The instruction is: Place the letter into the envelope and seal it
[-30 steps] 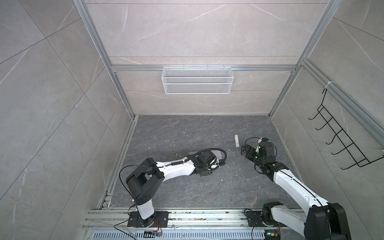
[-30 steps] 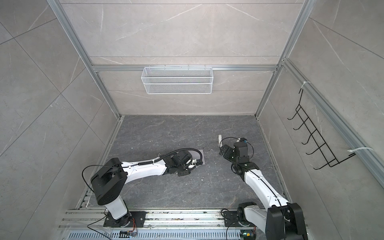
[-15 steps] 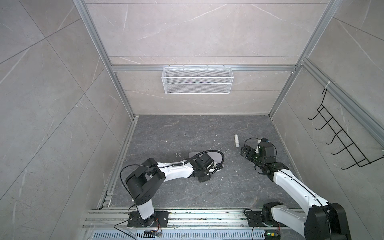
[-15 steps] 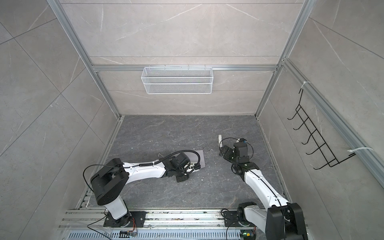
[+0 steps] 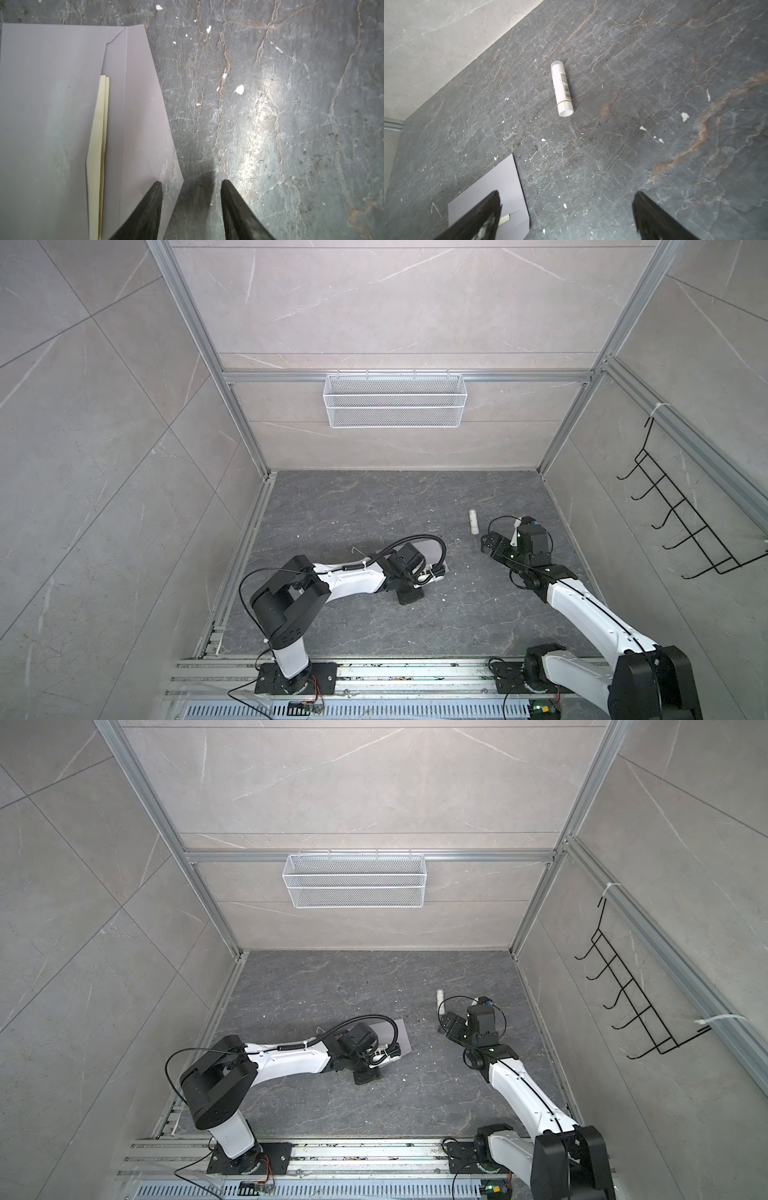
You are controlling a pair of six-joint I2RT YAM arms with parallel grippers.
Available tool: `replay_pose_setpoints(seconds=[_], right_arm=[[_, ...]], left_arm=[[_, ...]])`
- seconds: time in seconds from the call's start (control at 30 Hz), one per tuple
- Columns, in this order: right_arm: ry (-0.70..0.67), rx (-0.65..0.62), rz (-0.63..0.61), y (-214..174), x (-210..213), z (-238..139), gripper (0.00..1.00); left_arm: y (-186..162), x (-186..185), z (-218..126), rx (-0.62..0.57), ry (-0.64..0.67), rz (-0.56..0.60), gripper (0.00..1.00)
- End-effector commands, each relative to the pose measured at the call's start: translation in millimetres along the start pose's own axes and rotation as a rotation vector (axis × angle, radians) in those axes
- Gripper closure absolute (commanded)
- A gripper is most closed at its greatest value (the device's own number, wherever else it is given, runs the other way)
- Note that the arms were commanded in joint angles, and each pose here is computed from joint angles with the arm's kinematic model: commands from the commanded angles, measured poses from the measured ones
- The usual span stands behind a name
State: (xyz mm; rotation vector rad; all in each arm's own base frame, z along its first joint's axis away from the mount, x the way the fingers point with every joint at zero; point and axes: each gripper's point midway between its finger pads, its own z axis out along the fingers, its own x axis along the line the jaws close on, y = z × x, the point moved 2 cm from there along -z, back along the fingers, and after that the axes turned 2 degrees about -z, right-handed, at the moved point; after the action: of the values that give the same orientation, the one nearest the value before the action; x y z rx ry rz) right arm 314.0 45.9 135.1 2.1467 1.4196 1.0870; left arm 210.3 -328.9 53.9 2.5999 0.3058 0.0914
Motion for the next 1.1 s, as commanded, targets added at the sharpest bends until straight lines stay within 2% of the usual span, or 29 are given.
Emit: replay_pose_setpoints(seconds=[0.0, 0.33, 1.07], right_arm=[[-0.004, 0.025, -0.018, -3.7, -1.3, 0.2, 0.0], [0.005, 0.041, -0.019, -4.7, 0.3, 3.7, 0.0], [0.02, 0.07, -0.035, -4.1, 3.9, 8.8, 0.0]], left_arm=[[10.8, -3.4, -4.2, -0.047, -0.061, -0.027, 0.48], [5.3, -3.7, -0.8, -0.039, -0.149, -0.084, 0.44], [-3.2, -0.2, 16.5, 0.067, -0.186, -0.128, 0.35]])
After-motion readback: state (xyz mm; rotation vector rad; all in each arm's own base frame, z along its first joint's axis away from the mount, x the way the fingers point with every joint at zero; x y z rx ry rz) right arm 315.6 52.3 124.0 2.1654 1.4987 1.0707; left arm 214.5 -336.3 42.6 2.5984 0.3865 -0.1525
